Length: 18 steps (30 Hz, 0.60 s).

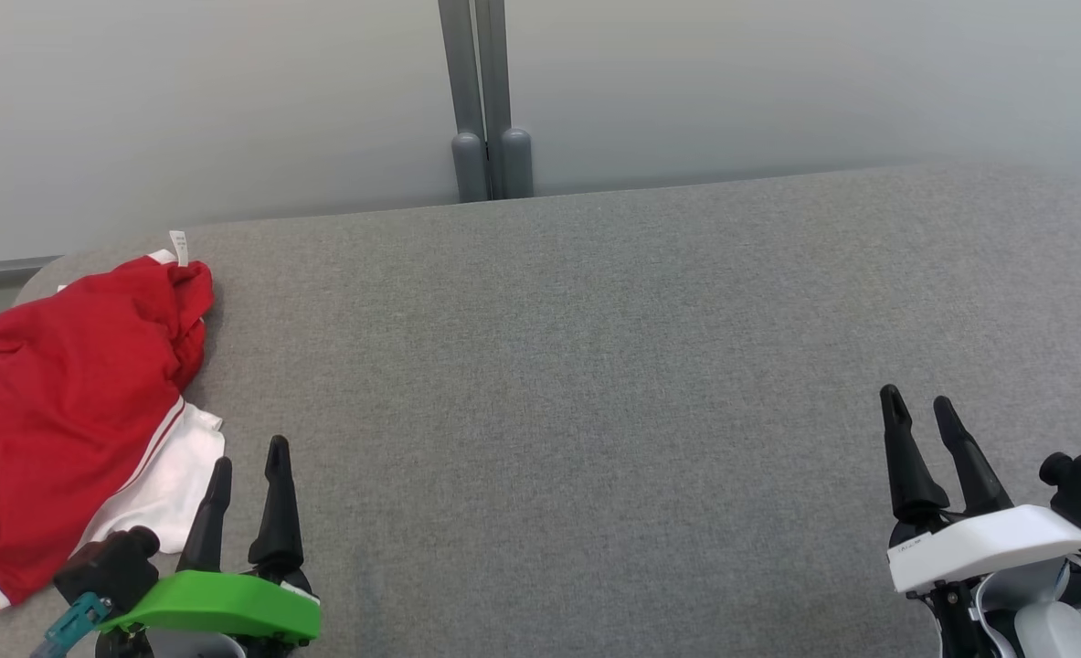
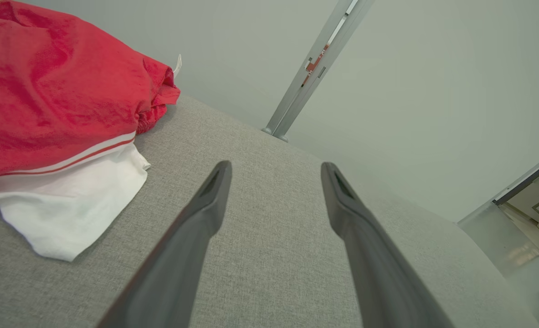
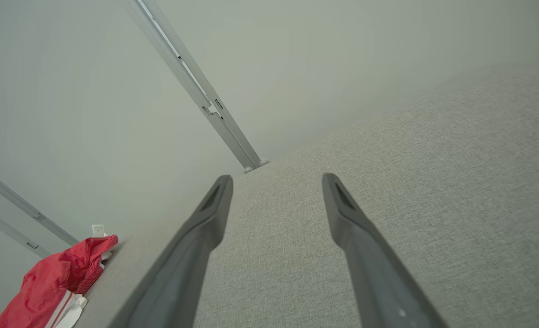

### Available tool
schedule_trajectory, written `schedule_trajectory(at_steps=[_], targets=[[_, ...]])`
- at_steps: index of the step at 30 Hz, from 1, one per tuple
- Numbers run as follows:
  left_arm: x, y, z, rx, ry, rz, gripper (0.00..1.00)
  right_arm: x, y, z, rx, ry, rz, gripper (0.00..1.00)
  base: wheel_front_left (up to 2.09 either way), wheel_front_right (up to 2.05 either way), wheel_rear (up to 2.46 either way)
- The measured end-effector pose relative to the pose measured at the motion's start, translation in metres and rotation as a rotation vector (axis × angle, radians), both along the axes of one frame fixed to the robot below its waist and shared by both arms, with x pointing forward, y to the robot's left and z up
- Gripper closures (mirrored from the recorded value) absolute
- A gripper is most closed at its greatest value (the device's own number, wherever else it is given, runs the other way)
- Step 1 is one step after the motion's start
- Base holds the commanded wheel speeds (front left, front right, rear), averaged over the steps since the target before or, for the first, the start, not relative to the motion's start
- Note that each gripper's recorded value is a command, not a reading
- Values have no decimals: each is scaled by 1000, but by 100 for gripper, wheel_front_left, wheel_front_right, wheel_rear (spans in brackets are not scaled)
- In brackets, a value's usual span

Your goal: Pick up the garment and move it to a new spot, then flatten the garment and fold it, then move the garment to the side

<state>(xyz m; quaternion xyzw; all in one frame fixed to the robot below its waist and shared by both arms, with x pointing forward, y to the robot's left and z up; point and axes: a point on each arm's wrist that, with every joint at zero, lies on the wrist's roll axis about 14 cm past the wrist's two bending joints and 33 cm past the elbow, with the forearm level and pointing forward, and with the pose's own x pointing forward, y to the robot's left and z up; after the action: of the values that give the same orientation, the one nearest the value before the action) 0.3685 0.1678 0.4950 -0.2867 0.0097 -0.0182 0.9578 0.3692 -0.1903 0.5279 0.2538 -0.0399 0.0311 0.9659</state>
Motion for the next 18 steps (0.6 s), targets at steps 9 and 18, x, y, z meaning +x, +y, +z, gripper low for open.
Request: schedule_trajectory(at_steps=[9,18], targets=[[-3,0,0,98,-17,-2,0,-3,0,-2,-105,-8,-2,0,0,0,0],[-6,-3,-2,192,-25,-20,0,-5,0,-2,-198,-21,-4,0,0,0,0]])
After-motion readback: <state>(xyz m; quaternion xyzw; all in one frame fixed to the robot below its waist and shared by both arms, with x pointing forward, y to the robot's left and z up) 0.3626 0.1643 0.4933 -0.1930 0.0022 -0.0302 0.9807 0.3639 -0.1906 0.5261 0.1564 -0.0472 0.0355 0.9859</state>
